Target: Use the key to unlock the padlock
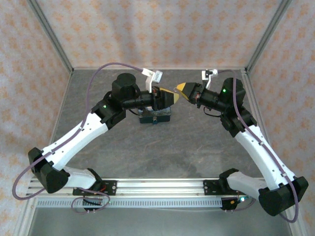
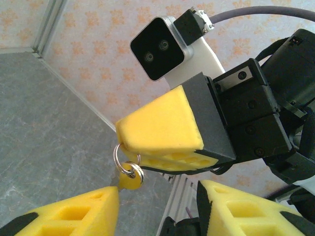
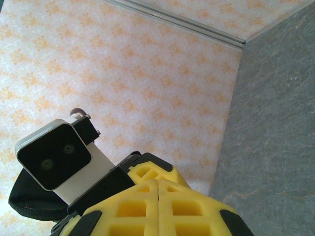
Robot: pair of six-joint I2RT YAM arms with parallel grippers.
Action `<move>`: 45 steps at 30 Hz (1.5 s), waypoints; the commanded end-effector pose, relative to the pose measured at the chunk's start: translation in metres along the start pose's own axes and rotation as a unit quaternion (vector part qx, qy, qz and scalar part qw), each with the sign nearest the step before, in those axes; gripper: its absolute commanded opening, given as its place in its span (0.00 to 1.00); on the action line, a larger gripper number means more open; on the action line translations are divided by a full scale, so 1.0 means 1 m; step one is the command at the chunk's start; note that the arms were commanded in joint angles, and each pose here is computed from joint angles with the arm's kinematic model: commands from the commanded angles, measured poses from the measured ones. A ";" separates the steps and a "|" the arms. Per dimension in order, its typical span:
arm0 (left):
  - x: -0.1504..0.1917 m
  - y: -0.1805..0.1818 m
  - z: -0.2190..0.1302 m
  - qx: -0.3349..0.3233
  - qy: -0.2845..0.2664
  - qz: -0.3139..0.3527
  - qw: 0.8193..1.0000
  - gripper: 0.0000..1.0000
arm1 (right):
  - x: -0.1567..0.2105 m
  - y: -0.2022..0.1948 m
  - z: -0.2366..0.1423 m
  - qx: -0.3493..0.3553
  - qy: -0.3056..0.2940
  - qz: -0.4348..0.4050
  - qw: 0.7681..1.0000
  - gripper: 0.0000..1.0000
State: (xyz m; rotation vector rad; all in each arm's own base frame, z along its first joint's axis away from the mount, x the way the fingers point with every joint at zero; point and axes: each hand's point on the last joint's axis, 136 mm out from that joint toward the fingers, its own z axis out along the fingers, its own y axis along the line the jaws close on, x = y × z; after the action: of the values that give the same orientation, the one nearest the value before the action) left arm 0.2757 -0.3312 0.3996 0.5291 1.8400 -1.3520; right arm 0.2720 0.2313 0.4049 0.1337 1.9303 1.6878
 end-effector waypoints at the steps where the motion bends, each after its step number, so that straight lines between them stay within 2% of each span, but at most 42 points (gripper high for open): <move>1: -0.004 -0.001 0.002 0.005 -0.007 0.001 1.000 0.49 | 0.001 0.014 -0.003 -0.022 0.003 -0.015 1.000 0.00; 14: -0.012 0.000 0.007 0.003 -0.010 0.004 1.000 0.62 | 0.002 0.018 -0.004 -0.030 0.005 -0.015 0.999 0.00; 26: -0.009 -0.001 0.000 -0.007 -0.003 0.016 1.000 0.32 | 0.000 0.014 -0.002 -0.024 0.005 -0.015 1.000 0.00; 43: -0.004 0.009 -0.010 -0.026 0.004 0.017 1.000 0.09 | 0.004 0.008 -0.001 -0.015 0.015 -0.018 1.000 0.00; 45: -0.004 0.010 -0.011 -0.028 0.004 0.017 0.999 0.09 | 0.004 0.008 0.000 -0.014 0.017 -0.018 1.000 0.00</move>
State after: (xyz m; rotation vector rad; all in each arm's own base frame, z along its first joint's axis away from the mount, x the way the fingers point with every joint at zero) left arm 0.2843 -0.3263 0.3842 0.5356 1.8964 -1.2962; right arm 0.2715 0.2328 0.4040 0.1200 1.9355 1.6928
